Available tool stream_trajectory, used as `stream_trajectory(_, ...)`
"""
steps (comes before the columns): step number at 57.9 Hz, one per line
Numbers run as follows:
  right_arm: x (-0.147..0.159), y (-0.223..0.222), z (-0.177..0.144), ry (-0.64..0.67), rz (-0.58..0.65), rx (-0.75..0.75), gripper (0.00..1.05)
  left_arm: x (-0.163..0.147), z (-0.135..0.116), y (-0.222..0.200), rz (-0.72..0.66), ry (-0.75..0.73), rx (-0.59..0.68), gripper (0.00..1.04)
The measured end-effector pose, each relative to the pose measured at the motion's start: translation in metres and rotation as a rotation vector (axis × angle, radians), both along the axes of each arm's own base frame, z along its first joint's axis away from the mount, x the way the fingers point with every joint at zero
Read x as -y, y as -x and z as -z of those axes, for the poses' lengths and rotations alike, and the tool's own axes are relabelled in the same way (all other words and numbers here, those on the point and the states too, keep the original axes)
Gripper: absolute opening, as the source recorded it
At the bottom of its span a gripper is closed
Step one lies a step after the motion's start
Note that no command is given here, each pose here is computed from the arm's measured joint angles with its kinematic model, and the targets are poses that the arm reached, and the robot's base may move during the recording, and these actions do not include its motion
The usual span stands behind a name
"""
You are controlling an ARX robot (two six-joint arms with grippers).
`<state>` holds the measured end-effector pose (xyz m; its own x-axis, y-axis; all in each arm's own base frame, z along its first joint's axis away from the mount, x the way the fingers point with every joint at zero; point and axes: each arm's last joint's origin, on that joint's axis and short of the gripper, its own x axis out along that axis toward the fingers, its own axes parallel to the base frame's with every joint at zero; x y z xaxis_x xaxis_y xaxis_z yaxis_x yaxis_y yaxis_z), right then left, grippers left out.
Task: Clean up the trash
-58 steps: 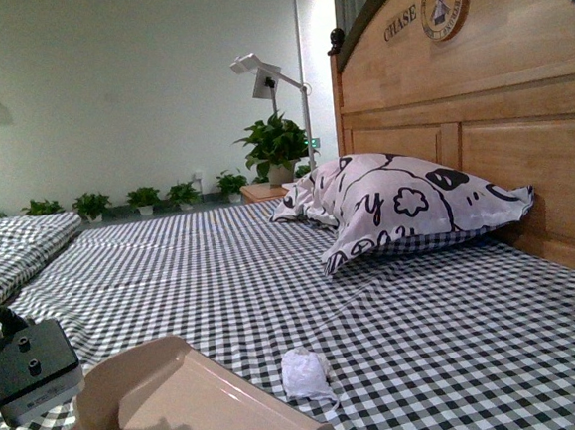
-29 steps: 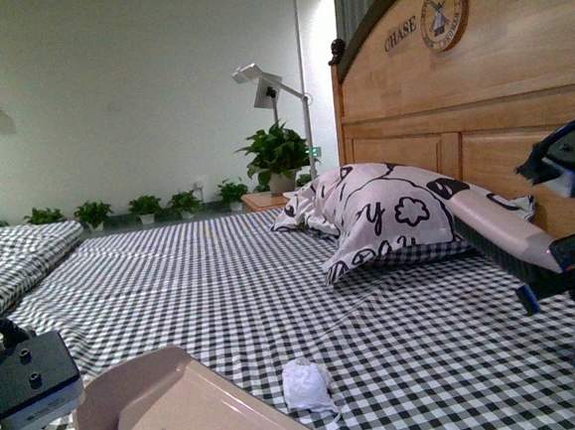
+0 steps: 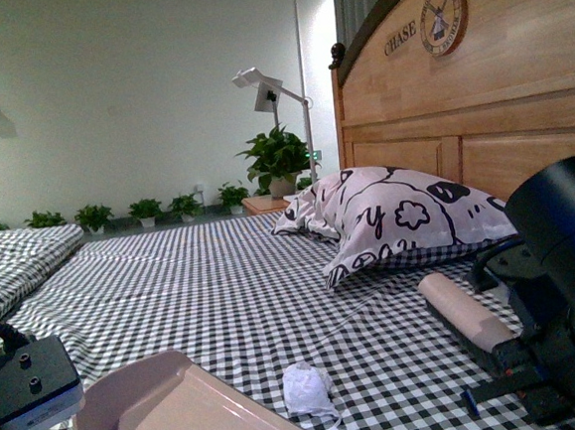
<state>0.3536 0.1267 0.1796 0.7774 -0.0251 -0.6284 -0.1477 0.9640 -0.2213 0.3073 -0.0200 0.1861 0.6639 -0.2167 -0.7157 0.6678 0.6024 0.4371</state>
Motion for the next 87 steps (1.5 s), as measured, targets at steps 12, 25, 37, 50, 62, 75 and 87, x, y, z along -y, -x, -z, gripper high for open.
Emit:
stream_trajectory(12,-0.017,0.006,0.025,-0.001,-0.059,-0.072,0.2,0.0,0.0,0.0,0.0,0.0,0.0,0.26)
stream_trajectory(25,-0.036,0.026,0.032,-0.098,-0.252,-0.158,0.2,0.0,0.0,0.0,0.0,0.0,0.0,0.26)
stream_trajectory(37,-0.047,0.06,0.008,-0.286,-0.624,-0.224,0.19,0.0,0.0,0.0,0.0,0.0,0.0,0.26)
stream_trajectory(50,-0.023,0.075,-0.032,-0.346,-0.776,-0.201,0.19,0.0,0.0,0.0,-0.001,0.0,0.0,0.26)
stream_trajectory(62,0.014,0.058,-0.046,-0.29,-0.611,-0.066,0.19,0.0,0.0,0.0,-0.001,0.0,0.0,0.26)
stream_trajectory(75,0.051,0.059,-0.078,-0.341,-0.369,0.106,0.19,-0.003,0.008,0.002,-0.153,0.039,0.127,0.26)
stream_trajectory(87,0.079,0.095,-0.105,-0.428,-0.273,0.185,0.19,-0.016,-0.01,0.008,-0.406,0.19,0.342,0.26)
